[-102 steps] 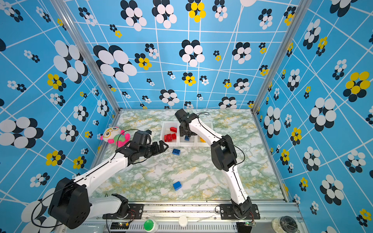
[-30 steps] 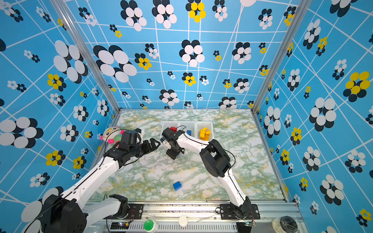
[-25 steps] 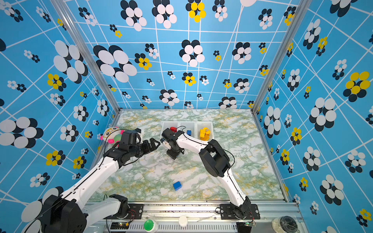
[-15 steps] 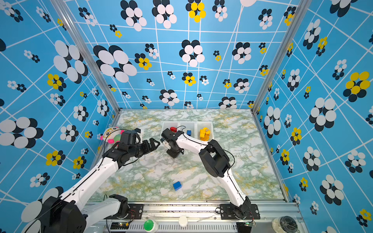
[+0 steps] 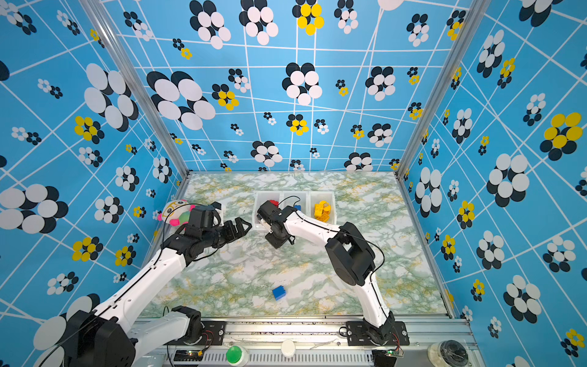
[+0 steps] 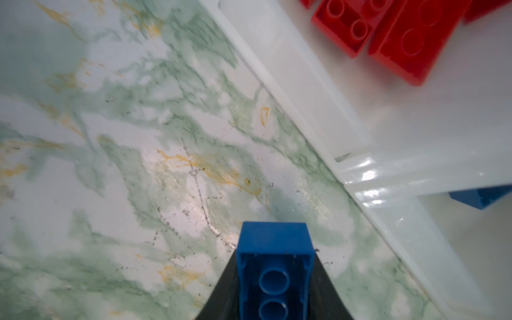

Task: Sort the legos into containers by color
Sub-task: Pick up the lego from the center of the table, then place the lego in the container.

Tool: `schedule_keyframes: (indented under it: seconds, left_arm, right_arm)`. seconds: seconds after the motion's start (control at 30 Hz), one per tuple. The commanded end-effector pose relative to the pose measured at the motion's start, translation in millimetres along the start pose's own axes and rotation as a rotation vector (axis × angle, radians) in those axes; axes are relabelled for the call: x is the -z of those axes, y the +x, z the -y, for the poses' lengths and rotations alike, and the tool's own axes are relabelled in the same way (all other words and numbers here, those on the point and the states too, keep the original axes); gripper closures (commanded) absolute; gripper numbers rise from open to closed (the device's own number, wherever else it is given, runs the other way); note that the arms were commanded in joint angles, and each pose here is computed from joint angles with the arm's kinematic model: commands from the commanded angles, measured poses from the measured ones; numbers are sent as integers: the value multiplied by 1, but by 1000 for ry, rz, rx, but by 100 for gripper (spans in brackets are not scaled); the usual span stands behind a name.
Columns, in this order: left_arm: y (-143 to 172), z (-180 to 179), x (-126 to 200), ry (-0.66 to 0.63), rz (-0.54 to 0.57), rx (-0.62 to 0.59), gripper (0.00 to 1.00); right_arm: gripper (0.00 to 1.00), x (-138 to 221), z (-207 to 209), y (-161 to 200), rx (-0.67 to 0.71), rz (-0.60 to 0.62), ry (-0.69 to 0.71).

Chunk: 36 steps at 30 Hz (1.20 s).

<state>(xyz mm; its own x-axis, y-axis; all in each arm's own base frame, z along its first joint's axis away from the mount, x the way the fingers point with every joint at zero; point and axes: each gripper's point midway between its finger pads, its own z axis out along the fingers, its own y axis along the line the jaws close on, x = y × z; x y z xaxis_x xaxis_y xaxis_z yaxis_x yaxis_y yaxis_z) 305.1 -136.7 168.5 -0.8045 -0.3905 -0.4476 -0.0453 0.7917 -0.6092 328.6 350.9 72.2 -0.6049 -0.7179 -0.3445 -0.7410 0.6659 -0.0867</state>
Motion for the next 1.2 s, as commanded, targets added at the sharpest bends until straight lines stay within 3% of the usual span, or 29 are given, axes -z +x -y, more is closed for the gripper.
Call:
schedule_keyframes:
  seconds: [0.0, 0.3, 0.53, 0.73, 1.17]
  left_arm:
    - [6, -4, 0, 5, -17, 8, 1]
    - [4, -3, -2, 10, -18, 11, 1]
    - [5, -2, -5, 15, -28, 17, 1]
    - [5, -1, -7, 18, -31, 18, 1]
    - [8, -2, -13, 19, -46, 15, 1]
  right_arm:
    - [81, 24, 7, -13, -52, 73, 37]
    - [80, 54, 45, -29, -162, 126, 126]
    - [80, 57, 91, -37, -303, 139, 195]
    - [79, 40, 122, -39, -465, 118, 184]
    - [79, -18, 146, -57, -651, 76, 121]
